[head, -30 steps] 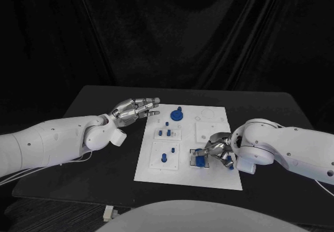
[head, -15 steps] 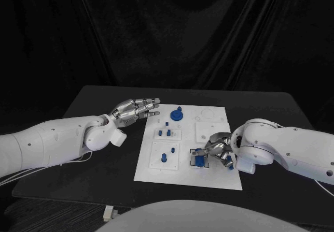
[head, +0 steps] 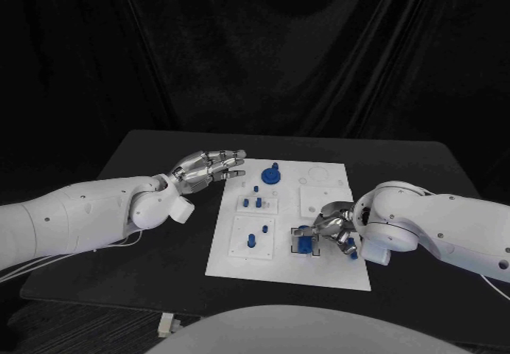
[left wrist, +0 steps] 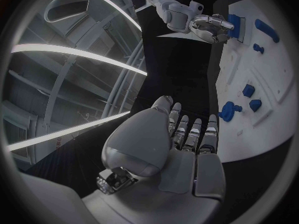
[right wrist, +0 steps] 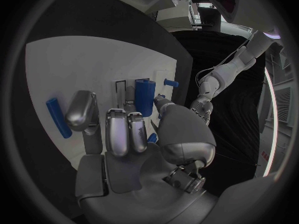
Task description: Assemble the parts on the task board
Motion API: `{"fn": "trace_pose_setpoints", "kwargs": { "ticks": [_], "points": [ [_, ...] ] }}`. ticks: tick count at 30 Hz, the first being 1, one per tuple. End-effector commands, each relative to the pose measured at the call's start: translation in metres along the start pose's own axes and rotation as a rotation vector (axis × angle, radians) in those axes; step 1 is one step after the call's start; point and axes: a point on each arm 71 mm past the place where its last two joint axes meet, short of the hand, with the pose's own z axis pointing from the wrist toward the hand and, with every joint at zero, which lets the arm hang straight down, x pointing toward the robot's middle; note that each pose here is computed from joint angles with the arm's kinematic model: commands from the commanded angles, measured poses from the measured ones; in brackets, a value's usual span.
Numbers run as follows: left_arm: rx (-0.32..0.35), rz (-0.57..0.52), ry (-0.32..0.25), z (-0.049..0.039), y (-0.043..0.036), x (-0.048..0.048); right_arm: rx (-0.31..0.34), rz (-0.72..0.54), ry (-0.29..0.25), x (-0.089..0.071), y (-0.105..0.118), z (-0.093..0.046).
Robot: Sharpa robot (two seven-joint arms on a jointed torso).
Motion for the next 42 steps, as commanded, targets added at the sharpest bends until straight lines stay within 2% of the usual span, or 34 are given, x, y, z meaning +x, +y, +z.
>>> {"fn": "trace_pose_setpoints", "kwargs": {
  "ticks": [1, 18, 25, 28, 30, 34, 36, 39, 42],
  "points": [
    [0.011, -0.014, 0.012, 0.0006, 0.0001, 0.0018, 0.000, 0.006, -0.011, 0.000, 0.000, 0.001],
    [0.007, -0.016, 0.014, 0.0007, 0.0010, 0.0021, -0.002, -0.003, 0.002, 0.001, 0.001, 0.001],
    [0.006, -0.016, 0.012, -0.0003, 0.0012, 0.0015, -0.042, 0.039, -0.057, -0.003, -0.003, -0.004],
    [0.005, -0.015, 0.009, -0.0011, 0.0011, 0.0009, -0.093, 0.064, -0.105, -0.008, -0.002, -0.011],
    [0.005, -0.014, 0.007, -0.0018, 0.0010, 0.0003, -0.137, 0.078, -0.152, -0.015, -0.001, -0.022],
    [0.005, -0.013, 0.004, -0.0026, 0.0008, -0.0004, -0.164, 0.072, -0.215, -0.033, -0.001, -0.044],
    [0.005, -0.012, 0.002, -0.0030, 0.0007, -0.0008, -0.138, 0.038, -0.214, -0.042, -0.004, -0.055],
    [0.004, -0.011, 0.000, -0.0031, 0.0008, -0.0012, -0.075, -0.023, -0.188, -0.048, -0.012, -0.065],
    [0.004, -0.010, -0.001, -0.0030, 0.0008, -0.0010, -0.007, -0.098, -0.190, -0.053, -0.020, -0.073]
  ]
}}
